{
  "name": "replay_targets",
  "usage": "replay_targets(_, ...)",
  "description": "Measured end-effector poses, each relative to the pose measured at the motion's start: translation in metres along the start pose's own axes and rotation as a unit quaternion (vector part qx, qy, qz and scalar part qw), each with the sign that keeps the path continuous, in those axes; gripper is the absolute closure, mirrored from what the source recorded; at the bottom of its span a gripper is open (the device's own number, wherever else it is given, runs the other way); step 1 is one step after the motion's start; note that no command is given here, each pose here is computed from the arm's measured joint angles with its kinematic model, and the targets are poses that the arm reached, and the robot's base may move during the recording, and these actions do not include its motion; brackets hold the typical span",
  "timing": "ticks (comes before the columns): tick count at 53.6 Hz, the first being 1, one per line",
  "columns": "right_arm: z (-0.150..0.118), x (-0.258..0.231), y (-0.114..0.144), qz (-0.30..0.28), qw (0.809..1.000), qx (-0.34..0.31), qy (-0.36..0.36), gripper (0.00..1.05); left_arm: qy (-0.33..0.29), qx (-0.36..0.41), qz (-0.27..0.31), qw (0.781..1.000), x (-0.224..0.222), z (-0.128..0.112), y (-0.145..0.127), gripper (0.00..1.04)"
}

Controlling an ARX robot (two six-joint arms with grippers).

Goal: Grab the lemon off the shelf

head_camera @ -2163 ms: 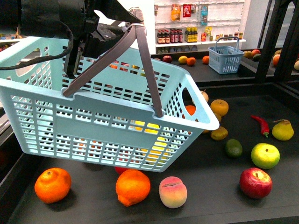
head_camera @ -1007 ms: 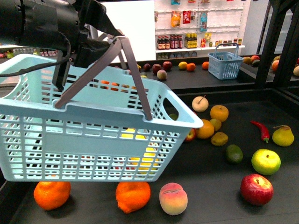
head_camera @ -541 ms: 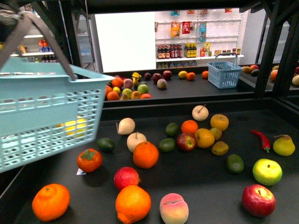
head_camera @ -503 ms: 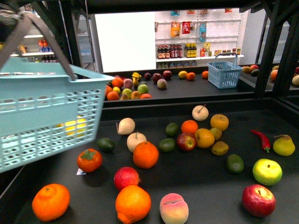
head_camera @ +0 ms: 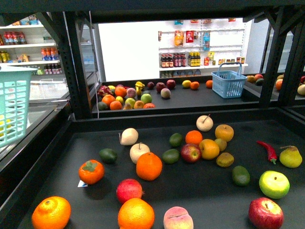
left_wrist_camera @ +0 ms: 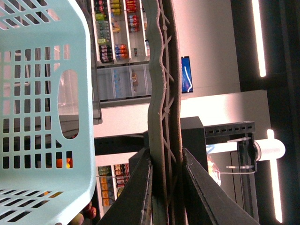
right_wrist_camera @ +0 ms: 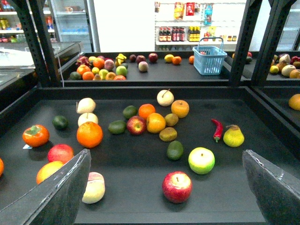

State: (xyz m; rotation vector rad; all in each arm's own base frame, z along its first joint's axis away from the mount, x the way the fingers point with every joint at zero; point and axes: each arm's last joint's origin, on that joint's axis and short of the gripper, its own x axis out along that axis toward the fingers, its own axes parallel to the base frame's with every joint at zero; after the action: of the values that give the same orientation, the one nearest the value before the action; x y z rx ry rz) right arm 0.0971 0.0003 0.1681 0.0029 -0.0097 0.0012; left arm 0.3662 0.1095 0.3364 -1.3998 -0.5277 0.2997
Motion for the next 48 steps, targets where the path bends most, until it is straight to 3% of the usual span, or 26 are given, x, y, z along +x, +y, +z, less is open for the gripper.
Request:
replay_targets(16,0.000,0.000,0.000,0.000,1.000,0.000,0.000,0.07,-0.019,-0.002,-0.003,1.000,-0.003,0.014,0.042,0.91)
replay_targets(48,0.000,0.000,0.000,0.000,1.000,0.000,0.000,0.07,0.010,0.009,0.025,1.000,-0.006,0.008,0.109,0.91)
